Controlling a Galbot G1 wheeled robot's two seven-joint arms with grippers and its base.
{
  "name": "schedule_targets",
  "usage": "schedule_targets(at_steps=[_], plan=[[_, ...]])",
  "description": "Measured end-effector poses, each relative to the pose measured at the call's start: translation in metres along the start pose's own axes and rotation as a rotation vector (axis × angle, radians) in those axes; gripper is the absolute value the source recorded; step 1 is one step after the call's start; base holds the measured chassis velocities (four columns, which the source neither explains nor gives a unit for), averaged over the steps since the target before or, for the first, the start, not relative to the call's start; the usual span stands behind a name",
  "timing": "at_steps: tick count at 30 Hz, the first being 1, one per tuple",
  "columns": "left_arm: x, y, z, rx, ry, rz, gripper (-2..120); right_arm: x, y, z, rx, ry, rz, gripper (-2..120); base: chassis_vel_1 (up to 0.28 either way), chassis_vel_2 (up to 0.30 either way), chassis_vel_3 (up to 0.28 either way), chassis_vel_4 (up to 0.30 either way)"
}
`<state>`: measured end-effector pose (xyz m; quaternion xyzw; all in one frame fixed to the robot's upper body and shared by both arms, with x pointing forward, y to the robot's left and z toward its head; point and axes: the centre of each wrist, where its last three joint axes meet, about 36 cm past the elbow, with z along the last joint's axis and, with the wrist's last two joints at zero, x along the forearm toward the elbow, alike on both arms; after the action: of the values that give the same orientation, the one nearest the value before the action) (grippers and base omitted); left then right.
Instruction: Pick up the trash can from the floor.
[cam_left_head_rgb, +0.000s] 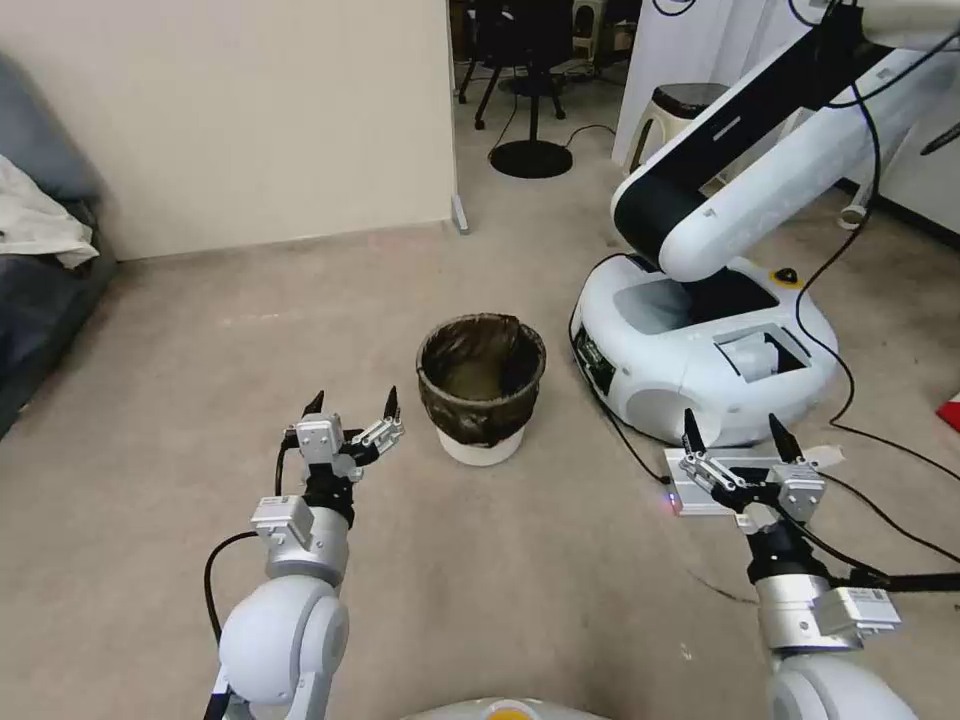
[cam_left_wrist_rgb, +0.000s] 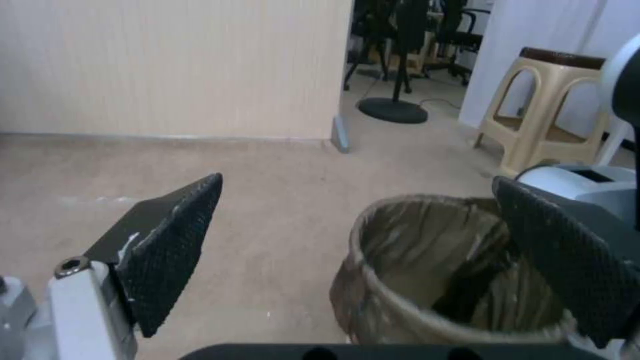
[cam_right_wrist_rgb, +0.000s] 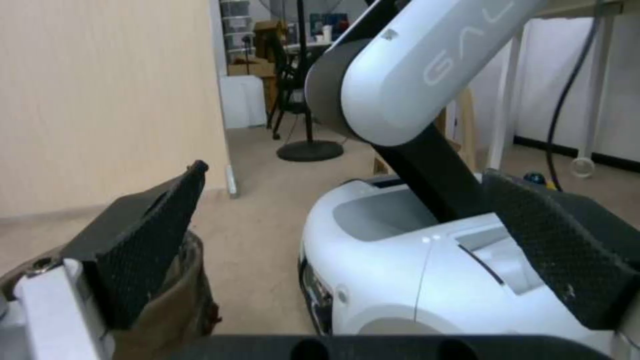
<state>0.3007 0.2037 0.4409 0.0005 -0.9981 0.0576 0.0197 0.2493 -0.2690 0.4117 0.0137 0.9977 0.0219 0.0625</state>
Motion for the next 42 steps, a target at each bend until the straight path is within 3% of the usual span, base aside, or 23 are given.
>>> schedule_targets(at_steps=[18, 42], plan=[[-0.003, -0.001, 0.005, -0.002, 0.003, 0.003, 100, 0.000, 0.000, 0.005, -0.003, -0.007, 0.004, 100, -0.148, 0.144, 0.152, -0.149], [-0.001, -0.004, 0.006, -0.003, -0.001, 0.029, 100, 0.004, 0.003, 0.017, 0.005, -0.039, -0.015, 100, -0.067, 0.067, 0.062, -0.065]])
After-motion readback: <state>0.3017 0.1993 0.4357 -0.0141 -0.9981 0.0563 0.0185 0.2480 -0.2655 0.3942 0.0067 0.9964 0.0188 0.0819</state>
